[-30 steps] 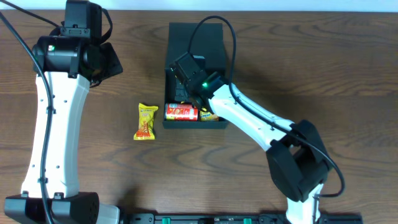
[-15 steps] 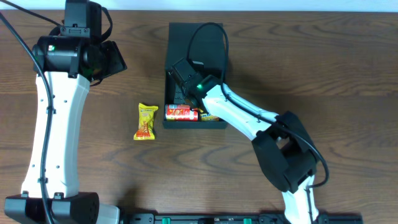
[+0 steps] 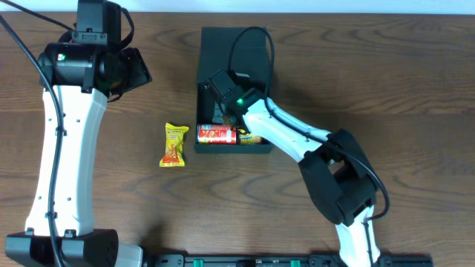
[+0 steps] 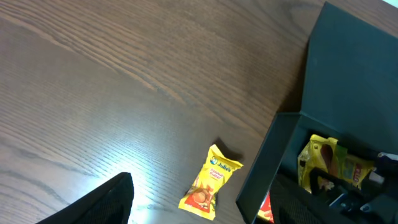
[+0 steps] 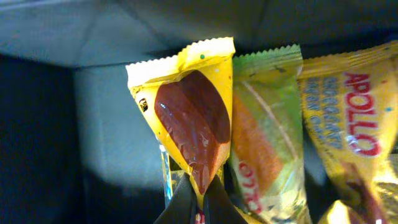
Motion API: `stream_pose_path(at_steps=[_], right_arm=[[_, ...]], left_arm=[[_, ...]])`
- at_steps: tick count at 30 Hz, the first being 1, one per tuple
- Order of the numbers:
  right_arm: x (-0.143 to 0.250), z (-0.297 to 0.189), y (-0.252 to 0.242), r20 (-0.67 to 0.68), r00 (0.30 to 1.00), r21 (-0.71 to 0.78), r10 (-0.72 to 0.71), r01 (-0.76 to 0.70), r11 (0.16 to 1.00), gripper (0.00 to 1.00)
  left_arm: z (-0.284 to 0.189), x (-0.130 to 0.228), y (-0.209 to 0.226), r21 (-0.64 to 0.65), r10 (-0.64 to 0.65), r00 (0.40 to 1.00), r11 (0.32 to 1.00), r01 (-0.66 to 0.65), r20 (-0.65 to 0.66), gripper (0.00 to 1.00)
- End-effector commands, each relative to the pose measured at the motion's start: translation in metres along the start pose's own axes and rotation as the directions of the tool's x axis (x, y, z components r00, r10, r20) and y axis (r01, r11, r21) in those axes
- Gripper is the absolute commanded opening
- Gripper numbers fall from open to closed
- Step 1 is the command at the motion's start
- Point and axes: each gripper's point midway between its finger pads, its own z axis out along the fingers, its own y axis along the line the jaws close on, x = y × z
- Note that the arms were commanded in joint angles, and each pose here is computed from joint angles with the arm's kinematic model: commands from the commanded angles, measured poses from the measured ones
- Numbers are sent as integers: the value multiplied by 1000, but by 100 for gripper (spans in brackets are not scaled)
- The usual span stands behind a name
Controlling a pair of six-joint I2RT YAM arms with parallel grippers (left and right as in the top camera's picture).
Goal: Pack container
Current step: 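Lower the candy packet into the box and open the right gripper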
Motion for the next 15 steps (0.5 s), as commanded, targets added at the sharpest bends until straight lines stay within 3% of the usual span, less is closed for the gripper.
stream_pose_path(at_steps=[1, 5, 8, 15], right_arm=[[-8, 5, -12, 17, 1000, 37, 25, -25, 999, 2], [-7, 5, -12, 16, 1000, 37, 24, -25, 999, 3], [-7, 4, -10, 12, 1000, 30, 24, -25, 999, 22], [-16, -9, 2, 20, 1000, -21, -24, 24, 999, 41]], left_arm=[[1, -1, 1, -3, 0, 1000, 1000, 0, 3, 72], [1, -3, 1, 1, -1, 1000, 1000, 1, 11, 73], [1, -3, 0, 2, -1, 1000, 1000, 1, 13, 73], [1, -3, 0, 1, -1, 1000, 1000, 1, 12, 73]])
